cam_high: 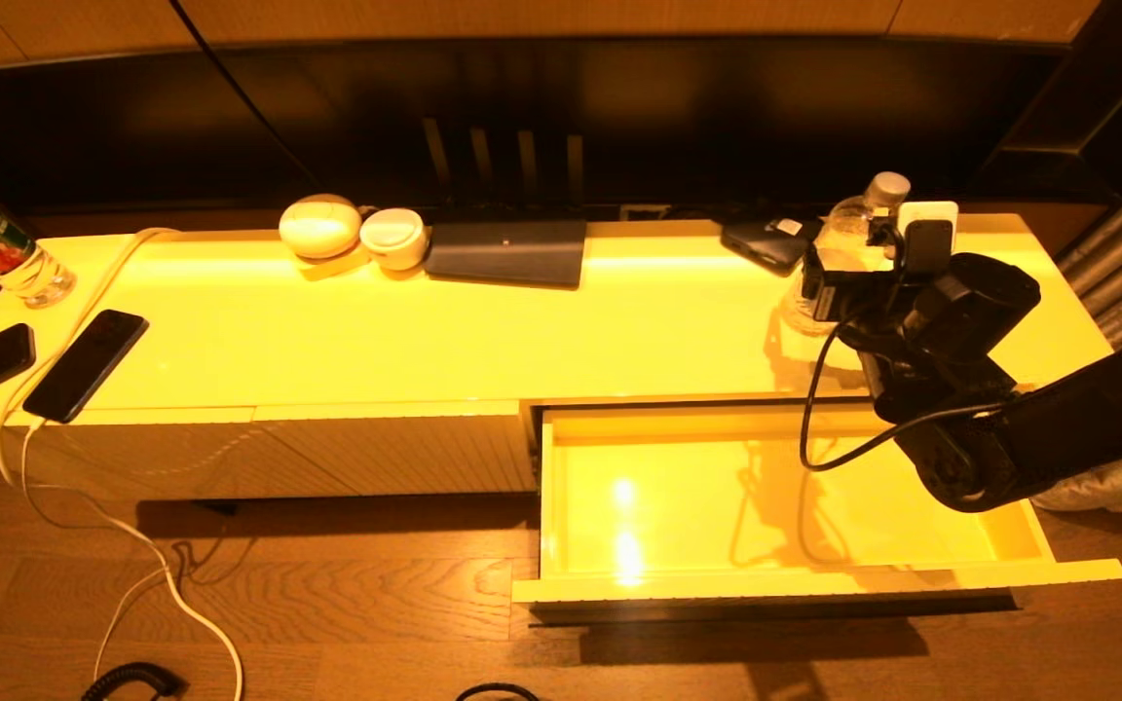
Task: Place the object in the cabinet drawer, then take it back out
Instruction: Put the mineral water in the drawer
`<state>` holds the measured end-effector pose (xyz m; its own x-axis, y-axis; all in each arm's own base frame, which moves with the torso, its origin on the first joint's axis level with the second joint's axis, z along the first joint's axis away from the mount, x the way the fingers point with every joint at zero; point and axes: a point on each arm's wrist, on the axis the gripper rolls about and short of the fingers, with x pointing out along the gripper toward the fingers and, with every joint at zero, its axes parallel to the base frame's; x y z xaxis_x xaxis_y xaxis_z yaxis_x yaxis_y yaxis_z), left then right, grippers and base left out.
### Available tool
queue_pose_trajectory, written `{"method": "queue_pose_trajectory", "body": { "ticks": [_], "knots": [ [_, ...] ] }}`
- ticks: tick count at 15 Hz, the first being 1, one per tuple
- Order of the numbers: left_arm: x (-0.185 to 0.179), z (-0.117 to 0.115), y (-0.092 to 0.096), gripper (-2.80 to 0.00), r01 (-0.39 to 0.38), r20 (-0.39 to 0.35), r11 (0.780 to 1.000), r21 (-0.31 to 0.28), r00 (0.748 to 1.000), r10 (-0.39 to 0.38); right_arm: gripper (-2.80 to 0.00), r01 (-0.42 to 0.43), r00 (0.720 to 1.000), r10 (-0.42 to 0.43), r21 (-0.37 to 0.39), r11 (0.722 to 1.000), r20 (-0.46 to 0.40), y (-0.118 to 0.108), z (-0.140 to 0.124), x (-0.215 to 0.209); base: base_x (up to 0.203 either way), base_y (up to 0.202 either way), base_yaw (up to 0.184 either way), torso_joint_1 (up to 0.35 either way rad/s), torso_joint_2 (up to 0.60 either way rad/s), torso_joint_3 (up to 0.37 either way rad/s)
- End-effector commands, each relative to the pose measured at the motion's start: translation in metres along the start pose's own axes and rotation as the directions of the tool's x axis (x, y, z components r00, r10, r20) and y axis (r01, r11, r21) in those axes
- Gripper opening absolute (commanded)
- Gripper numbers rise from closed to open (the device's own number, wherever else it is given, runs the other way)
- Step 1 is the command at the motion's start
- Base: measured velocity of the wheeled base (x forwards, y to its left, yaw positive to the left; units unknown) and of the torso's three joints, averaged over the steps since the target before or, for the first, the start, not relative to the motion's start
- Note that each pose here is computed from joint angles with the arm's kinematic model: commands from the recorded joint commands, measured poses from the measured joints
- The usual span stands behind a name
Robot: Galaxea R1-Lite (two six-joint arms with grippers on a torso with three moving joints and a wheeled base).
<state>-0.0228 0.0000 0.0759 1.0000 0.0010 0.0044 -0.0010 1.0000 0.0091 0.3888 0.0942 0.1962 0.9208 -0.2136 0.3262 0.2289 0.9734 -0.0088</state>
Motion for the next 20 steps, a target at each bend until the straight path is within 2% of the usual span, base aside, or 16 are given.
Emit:
{"method": "queue_pose_trajectory", "body": {
  "ticks": [1,8,17,20],
  "knots": [
    [0.0,0.0,0.0,-2.8,0.001,-0.001,1.0,0.0,1.0,-0.001,0.0,-0.002,1.0,0.002,0.003,1.0,0.031,0.006,0.002,0.004,0.0,0.0,0.0,0.0,0.0,0.0],
    [0.0,0.0,0.0,-2.8,-0.001,-0.002,1.0,0.0,1.0,0.001,0.0,0.039,0.981,-0.031,-0.04,0.998,0.19,0.013,0.001,0.02,0.0,0.0,0.0,0.0,0.0,0.0],
    [0.0,-0.001,0.0,-2.8,-0.001,-0.003,1.0,0.0,1.0,0.001,0.0,0.082,0.959,-0.07,-0.031,0.996,0.275,0.022,-0.009,0.05,0.0,0.0,0.0,0.0,0.0,0.0],
    [0.0,0.0,0.0,-2.8,-0.001,-0.001,1.0,0.0,1.0,0.001,0.0,0.103,0.955,-0.083,-0.056,0.993,0.284,0.02,-0.017,0.058,0.0,0.0,0.0,0.0,0.0,0.0]
  ]
}}
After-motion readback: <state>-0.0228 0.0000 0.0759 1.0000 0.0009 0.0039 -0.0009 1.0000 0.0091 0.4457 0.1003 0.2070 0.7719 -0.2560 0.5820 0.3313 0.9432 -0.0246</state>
